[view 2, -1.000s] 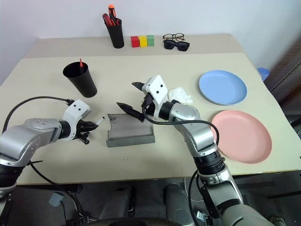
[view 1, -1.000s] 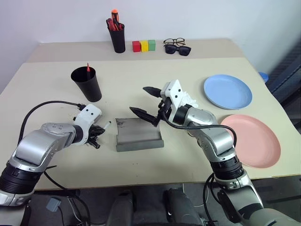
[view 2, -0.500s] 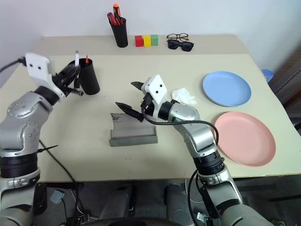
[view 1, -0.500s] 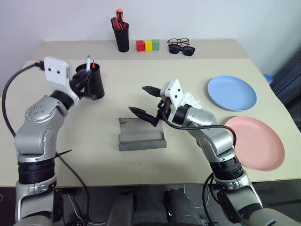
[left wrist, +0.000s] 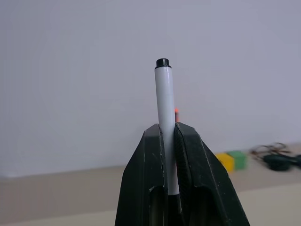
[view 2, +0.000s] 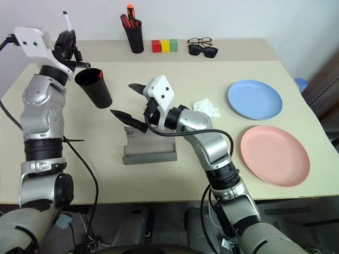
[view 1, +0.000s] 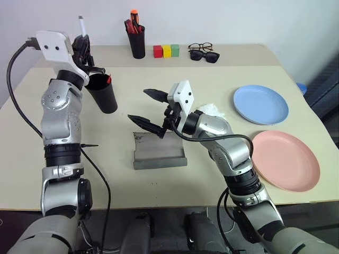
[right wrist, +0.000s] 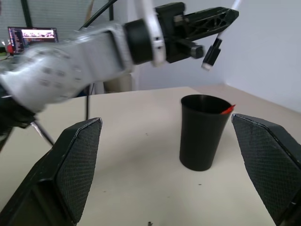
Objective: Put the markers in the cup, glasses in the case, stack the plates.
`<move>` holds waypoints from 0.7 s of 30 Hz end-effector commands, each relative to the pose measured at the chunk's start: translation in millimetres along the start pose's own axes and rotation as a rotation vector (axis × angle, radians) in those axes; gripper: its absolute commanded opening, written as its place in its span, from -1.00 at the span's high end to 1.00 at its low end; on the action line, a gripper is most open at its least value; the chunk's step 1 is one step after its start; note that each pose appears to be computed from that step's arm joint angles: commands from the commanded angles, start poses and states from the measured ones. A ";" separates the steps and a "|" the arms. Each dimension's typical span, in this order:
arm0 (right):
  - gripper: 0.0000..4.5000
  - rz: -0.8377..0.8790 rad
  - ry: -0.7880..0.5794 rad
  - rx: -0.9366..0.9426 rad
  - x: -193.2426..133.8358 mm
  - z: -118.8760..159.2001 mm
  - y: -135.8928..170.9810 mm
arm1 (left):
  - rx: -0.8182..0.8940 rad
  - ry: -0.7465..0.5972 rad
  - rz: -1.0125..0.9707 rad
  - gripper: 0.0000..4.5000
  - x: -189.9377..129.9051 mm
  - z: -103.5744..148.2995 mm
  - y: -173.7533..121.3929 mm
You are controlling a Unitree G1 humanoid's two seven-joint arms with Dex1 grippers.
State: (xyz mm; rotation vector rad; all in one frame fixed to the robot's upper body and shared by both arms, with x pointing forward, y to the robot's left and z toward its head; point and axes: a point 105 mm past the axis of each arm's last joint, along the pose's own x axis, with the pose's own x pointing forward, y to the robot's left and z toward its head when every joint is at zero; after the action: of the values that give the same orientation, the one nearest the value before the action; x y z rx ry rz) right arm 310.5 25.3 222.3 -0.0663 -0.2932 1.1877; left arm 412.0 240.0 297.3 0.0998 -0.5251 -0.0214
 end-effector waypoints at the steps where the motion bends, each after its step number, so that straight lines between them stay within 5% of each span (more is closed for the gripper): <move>1: -1.00 0.019 -0.059 -0.029 2.8 15.7 9.3 | 0.045 -0.025 0.031 0.98 0.4 -8.3 3.7; 12: -1.00 -0.003 -0.068 -0.027 1.3 19.1 9.0 | 0.028 0.055 0.022 0.98 -12.5 -50.2 2.3; 13: -1.00 -0.001 -0.067 -0.027 1.4 19.1 9.3 | 0.024 0.061 0.025 0.65 -13.4 -52.4 2.3; 18: -1.00 0.005 -0.070 -0.027 3.1 20.2 9.7 | 0.017 0.061 0.043 -0.31 -17.4 -55.6 4.0; 21: -1.00 0.006 -0.070 -0.029 3.2 20.8 9.5 | -0.011 0.029 0.050 -0.31 -18.7 -46.8 7.5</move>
State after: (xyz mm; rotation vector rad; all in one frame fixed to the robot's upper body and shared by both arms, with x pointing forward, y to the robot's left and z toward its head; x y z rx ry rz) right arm 305.9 27.5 226.1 -0.0538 -0.3087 1.1749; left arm 427.4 248.9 223.3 0.0931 -0.4033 0.0185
